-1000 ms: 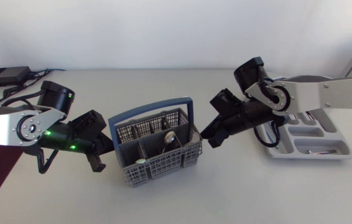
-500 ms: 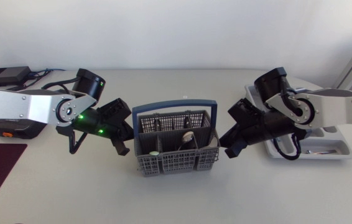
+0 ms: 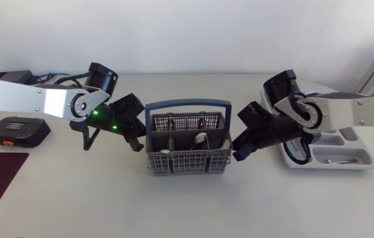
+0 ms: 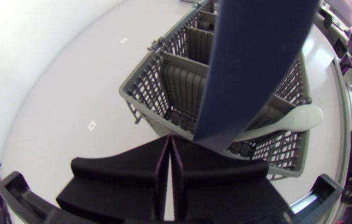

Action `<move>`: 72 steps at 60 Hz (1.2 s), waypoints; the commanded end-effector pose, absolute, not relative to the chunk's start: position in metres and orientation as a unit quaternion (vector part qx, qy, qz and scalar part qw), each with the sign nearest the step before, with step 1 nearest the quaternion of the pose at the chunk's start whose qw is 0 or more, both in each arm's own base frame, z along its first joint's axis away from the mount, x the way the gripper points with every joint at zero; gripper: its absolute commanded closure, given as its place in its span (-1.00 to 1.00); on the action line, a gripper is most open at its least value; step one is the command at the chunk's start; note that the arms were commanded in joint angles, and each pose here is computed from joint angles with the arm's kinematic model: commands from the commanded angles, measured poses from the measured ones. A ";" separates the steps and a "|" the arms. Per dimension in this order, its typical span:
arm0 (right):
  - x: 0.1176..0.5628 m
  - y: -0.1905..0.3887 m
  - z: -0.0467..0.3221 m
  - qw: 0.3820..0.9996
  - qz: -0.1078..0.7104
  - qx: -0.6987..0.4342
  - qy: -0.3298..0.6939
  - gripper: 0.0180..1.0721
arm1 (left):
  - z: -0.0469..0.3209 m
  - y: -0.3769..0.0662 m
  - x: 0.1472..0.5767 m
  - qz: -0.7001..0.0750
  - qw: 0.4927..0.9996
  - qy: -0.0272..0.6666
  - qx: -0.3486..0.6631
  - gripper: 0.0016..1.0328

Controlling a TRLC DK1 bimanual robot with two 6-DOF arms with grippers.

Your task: Unload the cutlery basket into the drawer organizer.

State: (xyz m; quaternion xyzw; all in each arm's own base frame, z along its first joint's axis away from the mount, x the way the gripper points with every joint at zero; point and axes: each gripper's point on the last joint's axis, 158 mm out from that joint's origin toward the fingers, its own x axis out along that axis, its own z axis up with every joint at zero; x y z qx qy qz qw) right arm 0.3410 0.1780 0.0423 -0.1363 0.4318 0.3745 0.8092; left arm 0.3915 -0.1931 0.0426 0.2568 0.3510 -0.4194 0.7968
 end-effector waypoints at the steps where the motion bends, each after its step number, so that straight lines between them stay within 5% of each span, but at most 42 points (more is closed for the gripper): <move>1: 0.350 0.204 0.056 0.815 0.397 -0.131 0.402 0.89 | 0.047 -0.211 0.391 -0.445 0.795 0.335 0.241 0.93; 17: 0.340 0.196 0.051 0.815 0.392 -0.136 0.404 0.89 | 0.045 -0.178 0.385 -0.423 0.803 0.342 0.241 0.60; 23: 0.341 0.188 0.048 0.818 0.385 -0.134 0.407 0.87 | 0.051 -0.162 0.385 -0.410 0.812 0.337 0.244 0.28; 32: 0.341 0.174 0.050 0.824 0.374 -0.136 0.403 0.52 | 0.063 -0.139 0.387 -0.390 0.824 0.325 0.253 0.06; 48: 0.326 0.158 0.068 0.840 0.358 -0.161 0.374 0.14 | 0.121 -0.140 0.349 -0.388 0.835 0.243 0.305 0.03; 72: 0.307 0.161 0.092 0.848 0.364 -0.181 0.340 0.11 | 0.113 -0.205 0.284 -0.442 0.761 0.209 0.426 0.00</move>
